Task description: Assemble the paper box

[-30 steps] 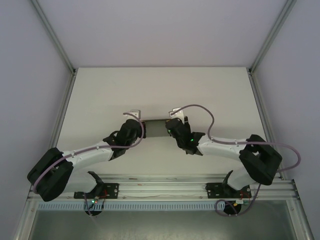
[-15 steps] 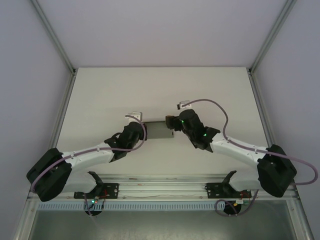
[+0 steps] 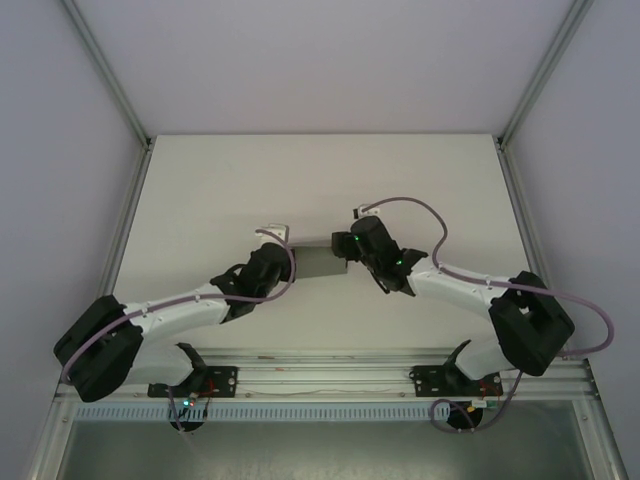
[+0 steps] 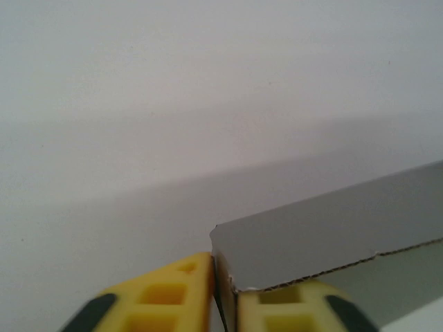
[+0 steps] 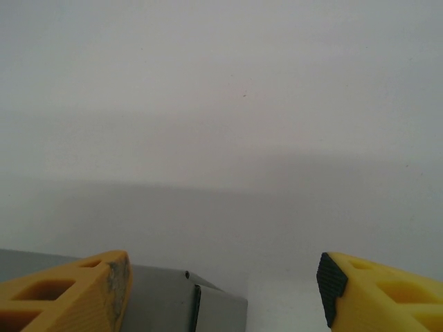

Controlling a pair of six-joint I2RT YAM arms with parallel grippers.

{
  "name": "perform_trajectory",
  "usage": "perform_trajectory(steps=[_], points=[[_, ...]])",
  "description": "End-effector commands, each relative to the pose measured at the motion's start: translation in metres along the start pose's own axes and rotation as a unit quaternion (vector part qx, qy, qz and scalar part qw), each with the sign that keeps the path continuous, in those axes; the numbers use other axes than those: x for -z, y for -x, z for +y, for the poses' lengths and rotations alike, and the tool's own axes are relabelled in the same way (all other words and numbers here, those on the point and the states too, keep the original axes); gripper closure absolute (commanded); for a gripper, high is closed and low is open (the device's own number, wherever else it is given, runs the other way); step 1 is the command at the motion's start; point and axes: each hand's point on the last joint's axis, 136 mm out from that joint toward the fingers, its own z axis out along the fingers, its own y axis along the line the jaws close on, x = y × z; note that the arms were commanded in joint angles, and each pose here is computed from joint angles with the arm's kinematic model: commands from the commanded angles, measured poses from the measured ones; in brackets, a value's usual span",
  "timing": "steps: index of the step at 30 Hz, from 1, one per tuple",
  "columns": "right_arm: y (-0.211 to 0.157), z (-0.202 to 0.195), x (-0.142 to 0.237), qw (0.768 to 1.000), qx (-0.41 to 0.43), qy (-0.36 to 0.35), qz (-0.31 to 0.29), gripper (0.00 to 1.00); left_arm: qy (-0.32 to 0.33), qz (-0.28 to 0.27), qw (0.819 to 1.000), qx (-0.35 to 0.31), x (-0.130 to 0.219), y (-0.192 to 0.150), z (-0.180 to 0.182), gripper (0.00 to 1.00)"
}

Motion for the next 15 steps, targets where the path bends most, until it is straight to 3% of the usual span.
perform_trajectory(steps=[1,4,10,15], points=[[-0.036,-0.016,-0.010,0.999,0.007,-0.025,0.047,0.29,-0.028,0.095,0.993,-0.062,0.011,-0.048,0.001,0.67],[-0.042,-0.017,-0.011,0.998,0.004,-0.023,0.055,0.29,-0.066,0.094,0.990,-0.082,0.023,-0.039,-0.010,0.38],[-0.057,-0.024,-0.013,0.997,0.001,-0.031,0.071,0.30,-0.044,0.067,0.993,-0.081,0.035,-0.022,0.000,0.00],[-0.068,-0.032,-0.016,0.996,0.004,-0.046,0.081,0.31,-0.104,0.069,0.990,-0.064,0.043,-0.006,-0.026,0.00]])
